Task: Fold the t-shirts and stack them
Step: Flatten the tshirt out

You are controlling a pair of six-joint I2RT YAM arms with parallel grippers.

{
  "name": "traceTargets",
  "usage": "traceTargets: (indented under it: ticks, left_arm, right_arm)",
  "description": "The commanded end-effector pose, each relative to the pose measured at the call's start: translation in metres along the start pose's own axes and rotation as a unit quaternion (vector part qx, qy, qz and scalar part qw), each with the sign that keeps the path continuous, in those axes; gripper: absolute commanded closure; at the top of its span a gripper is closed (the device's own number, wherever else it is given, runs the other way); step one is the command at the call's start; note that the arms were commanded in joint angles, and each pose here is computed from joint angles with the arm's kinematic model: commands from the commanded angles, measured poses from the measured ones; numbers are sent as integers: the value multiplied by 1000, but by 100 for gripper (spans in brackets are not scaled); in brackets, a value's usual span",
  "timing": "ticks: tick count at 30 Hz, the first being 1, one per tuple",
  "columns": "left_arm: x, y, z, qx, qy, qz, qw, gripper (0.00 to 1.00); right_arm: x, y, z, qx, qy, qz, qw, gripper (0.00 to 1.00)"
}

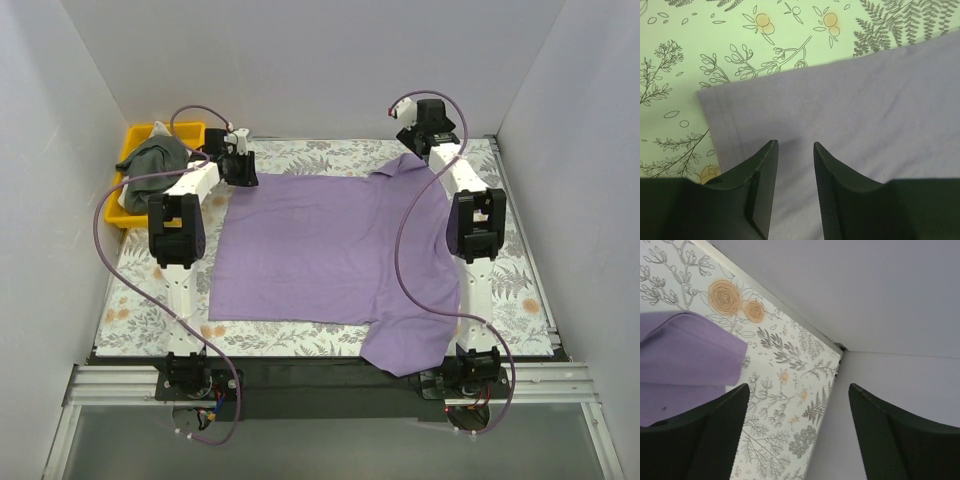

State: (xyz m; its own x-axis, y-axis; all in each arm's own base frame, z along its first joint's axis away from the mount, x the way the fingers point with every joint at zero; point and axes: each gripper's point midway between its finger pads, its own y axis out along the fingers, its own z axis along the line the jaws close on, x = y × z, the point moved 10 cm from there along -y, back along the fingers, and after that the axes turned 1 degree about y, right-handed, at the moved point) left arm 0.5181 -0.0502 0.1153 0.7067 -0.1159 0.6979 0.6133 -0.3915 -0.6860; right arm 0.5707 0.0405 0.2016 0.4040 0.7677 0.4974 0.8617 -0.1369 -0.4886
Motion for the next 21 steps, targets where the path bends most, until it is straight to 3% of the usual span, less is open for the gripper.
traceTargets:
  ticks: [1,6,13,21]
  left_arm:
    - [17,-3,-1,18,12,-18,1000,67]
    - [3,6,8,43,16,17,999,72]
    - [-25,-11,19,95,23,59,993,77]
    - [-27,-17,18,86,5,53,995,75]
  right_arm:
    - [6,-2,5,20,23,0,1000,18]
    - [-17,-26,20,91,40,22,995,33]
    - [-55,-55,47,240,65,98,964,43]
    - [-84,-25,69,238,59,163,955,47]
